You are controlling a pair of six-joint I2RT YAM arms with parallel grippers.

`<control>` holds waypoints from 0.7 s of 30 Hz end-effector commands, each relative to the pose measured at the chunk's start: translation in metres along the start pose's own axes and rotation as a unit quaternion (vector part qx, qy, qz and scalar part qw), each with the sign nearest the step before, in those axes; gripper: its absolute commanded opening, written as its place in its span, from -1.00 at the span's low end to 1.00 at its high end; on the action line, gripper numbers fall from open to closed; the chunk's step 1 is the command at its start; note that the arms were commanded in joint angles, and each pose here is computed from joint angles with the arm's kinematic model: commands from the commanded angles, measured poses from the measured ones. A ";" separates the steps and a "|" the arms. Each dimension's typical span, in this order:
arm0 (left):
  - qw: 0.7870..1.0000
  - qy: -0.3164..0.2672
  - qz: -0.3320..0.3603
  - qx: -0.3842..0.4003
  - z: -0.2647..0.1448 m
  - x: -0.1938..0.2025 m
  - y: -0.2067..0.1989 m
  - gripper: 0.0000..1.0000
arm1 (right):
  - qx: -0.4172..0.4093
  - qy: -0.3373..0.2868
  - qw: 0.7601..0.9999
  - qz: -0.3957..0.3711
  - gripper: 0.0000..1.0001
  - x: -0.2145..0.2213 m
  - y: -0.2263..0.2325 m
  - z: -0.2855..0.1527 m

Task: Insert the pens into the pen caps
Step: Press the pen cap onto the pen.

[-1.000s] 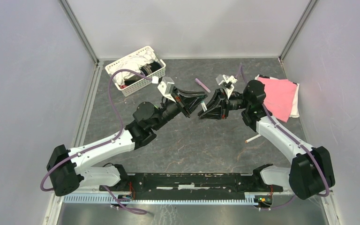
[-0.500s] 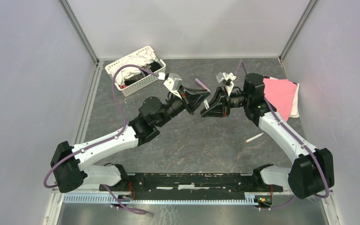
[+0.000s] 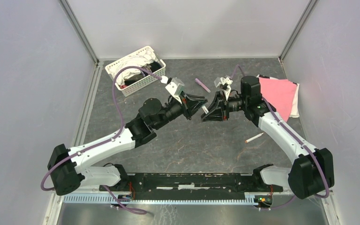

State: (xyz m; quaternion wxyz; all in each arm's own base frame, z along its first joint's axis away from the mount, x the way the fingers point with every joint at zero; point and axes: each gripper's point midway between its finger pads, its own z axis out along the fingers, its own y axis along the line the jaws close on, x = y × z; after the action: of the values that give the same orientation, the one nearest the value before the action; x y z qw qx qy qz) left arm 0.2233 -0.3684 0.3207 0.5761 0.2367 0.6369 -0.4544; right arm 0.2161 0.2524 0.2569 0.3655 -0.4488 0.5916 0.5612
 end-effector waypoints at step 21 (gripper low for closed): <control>0.805 0.539 -0.243 0.048 -0.175 0.289 -0.066 -0.95 | 0.193 -0.081 0.955 -0.208 -1.00 -0.116 -0.045 -0.028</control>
State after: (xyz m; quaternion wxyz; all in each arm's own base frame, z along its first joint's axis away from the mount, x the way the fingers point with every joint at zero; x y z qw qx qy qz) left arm 0.2240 -0.3751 0.2907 0.5467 0.1711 0.6422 -0.5093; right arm 0.2114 0.2486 0.2339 0.3419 -0.4262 0.6224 0.5604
